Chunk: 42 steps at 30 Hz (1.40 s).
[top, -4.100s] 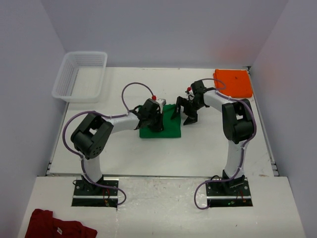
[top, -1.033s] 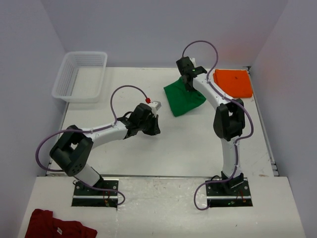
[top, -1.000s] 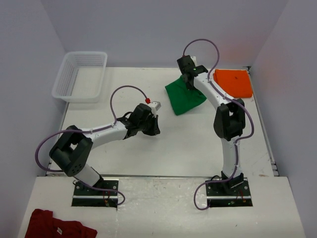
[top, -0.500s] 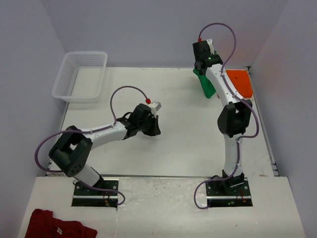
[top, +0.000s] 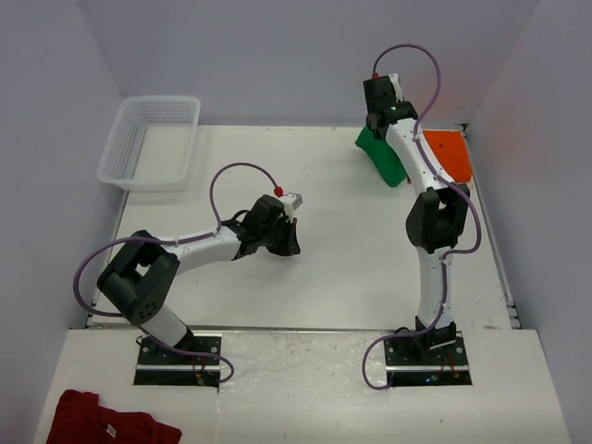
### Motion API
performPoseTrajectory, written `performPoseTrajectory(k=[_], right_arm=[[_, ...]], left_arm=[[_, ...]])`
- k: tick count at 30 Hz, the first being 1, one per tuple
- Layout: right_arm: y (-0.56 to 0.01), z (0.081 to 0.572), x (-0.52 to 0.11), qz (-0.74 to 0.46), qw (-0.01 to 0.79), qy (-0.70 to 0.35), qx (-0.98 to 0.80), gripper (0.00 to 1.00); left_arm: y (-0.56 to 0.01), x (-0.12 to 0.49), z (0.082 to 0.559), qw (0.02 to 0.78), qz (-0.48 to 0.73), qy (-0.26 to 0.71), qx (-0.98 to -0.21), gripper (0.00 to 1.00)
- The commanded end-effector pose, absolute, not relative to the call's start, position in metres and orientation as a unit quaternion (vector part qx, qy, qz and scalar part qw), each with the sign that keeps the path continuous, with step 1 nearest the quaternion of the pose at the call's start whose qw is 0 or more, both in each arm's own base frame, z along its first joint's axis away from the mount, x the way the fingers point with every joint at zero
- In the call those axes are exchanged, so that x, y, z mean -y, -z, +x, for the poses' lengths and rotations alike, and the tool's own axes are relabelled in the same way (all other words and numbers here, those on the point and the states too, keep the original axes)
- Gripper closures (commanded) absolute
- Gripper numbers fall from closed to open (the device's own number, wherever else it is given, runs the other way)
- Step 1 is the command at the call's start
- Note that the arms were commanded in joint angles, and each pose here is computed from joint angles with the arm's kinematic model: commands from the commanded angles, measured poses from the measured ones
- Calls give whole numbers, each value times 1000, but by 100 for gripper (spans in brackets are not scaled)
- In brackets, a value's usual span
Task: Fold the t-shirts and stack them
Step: Put the neatly folded tshirt into the corner of the board with the right arm
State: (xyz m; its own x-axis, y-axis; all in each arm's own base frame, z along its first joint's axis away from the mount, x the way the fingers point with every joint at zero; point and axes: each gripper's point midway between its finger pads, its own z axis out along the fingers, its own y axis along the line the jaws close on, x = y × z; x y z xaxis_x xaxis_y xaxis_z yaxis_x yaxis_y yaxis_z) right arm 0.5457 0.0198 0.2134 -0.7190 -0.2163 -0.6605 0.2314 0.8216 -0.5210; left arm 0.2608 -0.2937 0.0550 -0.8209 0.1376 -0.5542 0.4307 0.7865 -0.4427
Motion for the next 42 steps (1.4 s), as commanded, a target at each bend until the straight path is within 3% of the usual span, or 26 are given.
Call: performPoseTrajectory(k=[1, 42], right_arm=[[-255, 542, -2, 39, 413, 315, -854, 100], [-298, 534, 37, 90, 442, 329, -829, 100]], left_arm=[[-63, 302, 266, 271, 169, 303, -898, 100], [-54, 303, 263, 257, 173, 302, -902, 100]])
